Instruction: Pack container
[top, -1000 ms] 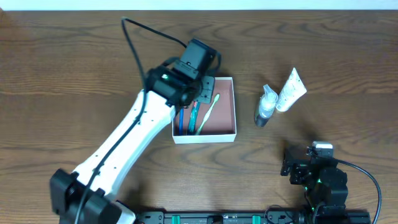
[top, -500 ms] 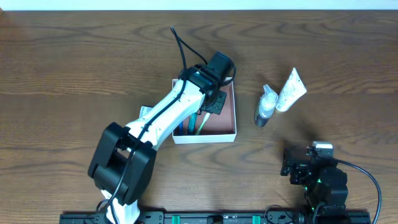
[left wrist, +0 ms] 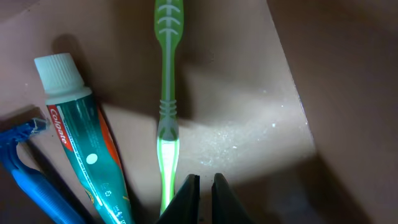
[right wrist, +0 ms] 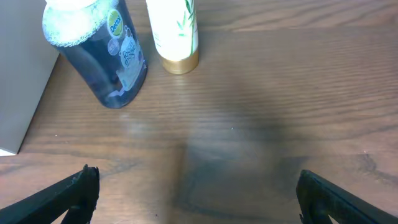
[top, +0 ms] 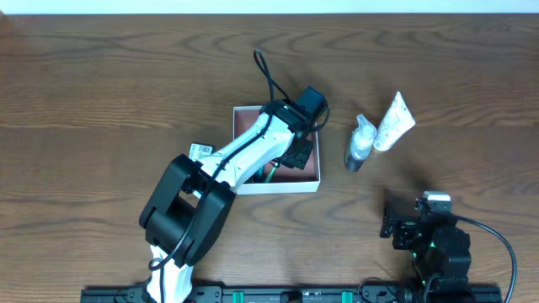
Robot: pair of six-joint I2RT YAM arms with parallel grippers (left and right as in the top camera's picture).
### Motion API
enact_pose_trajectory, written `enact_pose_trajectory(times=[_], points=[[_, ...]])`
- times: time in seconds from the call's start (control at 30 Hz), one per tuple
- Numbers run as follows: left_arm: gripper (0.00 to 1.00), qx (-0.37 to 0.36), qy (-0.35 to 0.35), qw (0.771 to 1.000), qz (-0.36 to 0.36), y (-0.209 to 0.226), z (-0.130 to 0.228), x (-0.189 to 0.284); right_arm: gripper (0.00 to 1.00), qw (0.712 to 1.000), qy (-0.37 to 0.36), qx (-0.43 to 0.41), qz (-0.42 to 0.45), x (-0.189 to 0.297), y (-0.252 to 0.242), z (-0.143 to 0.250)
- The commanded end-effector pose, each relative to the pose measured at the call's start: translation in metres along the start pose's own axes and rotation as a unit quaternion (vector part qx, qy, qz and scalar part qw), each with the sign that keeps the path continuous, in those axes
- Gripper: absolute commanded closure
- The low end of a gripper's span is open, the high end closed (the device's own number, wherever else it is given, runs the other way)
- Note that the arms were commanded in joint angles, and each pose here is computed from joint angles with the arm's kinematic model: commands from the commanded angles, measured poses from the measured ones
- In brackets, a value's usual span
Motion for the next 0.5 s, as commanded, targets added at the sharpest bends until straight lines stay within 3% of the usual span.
enact_pose_trajectory(times=[0.0,0.47], points=[[0.90,0.021,0.004,1.000,-0.001,0.001,0.002,-0.002,0.01,1.000,0.001,0.000,0.001,0.000,0.000,0.001],[0.90,0.036,-0.009,0.999,-0.014,0.004,0.013,-0.031,0.01,1.000,0.001,0.000,0.001,0.000,0.000,0.001]])
Point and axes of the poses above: each gripper's point midway between its finger pads, its own x axis back along the fingers, its own y axis along the line the jaws close on, z = x × y, the point moved 8 cm from there along x, back along the fingers, and after that the axes turned 13 degrees about -x, right-handed, at the moved point
